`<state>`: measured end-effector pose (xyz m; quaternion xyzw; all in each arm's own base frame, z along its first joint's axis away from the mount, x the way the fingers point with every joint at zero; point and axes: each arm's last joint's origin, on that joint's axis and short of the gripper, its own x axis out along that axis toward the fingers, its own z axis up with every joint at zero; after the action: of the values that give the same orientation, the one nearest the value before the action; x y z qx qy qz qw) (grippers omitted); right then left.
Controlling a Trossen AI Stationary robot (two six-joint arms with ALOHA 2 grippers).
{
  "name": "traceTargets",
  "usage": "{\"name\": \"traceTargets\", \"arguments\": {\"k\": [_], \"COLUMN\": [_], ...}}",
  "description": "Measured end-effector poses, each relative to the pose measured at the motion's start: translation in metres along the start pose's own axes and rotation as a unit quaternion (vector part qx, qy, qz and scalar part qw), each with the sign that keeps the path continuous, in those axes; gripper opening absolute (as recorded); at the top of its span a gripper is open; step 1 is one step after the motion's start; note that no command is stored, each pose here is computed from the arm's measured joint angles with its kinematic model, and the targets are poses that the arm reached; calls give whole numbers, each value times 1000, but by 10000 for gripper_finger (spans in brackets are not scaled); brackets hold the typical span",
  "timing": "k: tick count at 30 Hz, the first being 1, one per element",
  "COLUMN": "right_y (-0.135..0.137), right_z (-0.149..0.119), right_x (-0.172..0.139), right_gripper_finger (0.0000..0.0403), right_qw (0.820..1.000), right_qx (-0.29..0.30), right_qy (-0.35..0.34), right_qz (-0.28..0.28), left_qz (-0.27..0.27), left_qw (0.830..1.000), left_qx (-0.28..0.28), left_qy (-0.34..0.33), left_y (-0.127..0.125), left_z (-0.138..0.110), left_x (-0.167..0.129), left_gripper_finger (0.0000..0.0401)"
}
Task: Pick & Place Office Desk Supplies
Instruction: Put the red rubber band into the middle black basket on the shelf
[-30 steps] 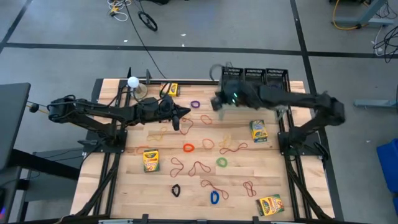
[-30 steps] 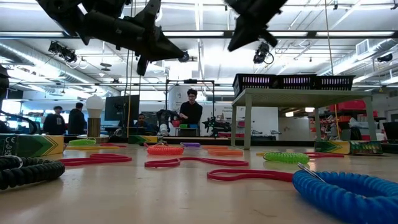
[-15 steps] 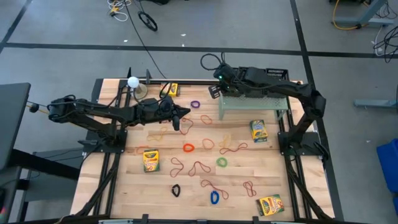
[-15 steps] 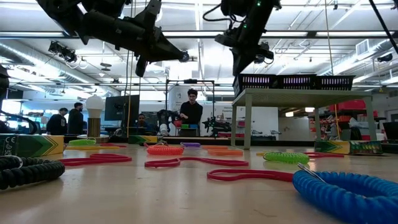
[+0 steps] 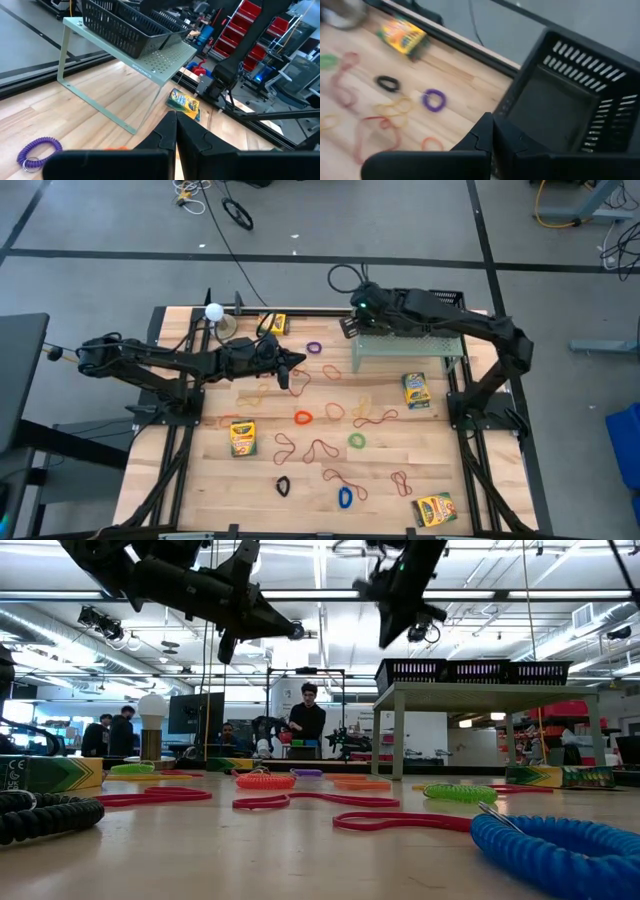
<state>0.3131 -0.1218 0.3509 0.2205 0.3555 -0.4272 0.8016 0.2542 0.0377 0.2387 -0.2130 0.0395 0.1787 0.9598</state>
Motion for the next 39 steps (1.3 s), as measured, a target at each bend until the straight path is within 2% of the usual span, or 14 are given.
{"name": "traceTargets", "arguments": {"k": [2,5,10,14,18,22,27,32,35,39], "right_y": [3,11,15,19,16,13,5,-3,-6,-9], "right_z": [-3,-18,-73,-122,-166,-202,-230,-238,-239,-239], "right_x": [-21,-51,-58,-61,-64,-64,-59,-48,-44,-38], "right_gripper_finger": [9,9,4,4,6,24,52,76,78,70], "right_qw": [999,991,973,954,940,937,935,932,923,907], "right_qx": [-26,-104,-167,-171,-157,-167,-197,-231,-269,-318], "right_qy": [-20,-31,2,-17,26,100,151,164,158,151], "right_qz": [23,77,162,246,302,291,251,226,223,230], "left_qz": [-2,-9,-25,-28,-49,-58,-35,-24,-26,-3], "left_qw": [1000,1000,1000,999,998,997,994,981,971,961], "left_qx": [2,-10,7,35,21,35,46,61,60,36], "left_qy": [-4,-3,14,16,28,44,97,183,230,275], "left_y": [0,-1,-2,-3,-2,-2,2,-2,-10,-24], "left_z": [1,1,-1,-2,-2,-5,-15,-35,-50,-69], "left_x": [0,0,0,0,0,0,-1,-8,-12,-11], "left_gripper_finger": [9,9,9,9,10,13,5,22,39,53]}}
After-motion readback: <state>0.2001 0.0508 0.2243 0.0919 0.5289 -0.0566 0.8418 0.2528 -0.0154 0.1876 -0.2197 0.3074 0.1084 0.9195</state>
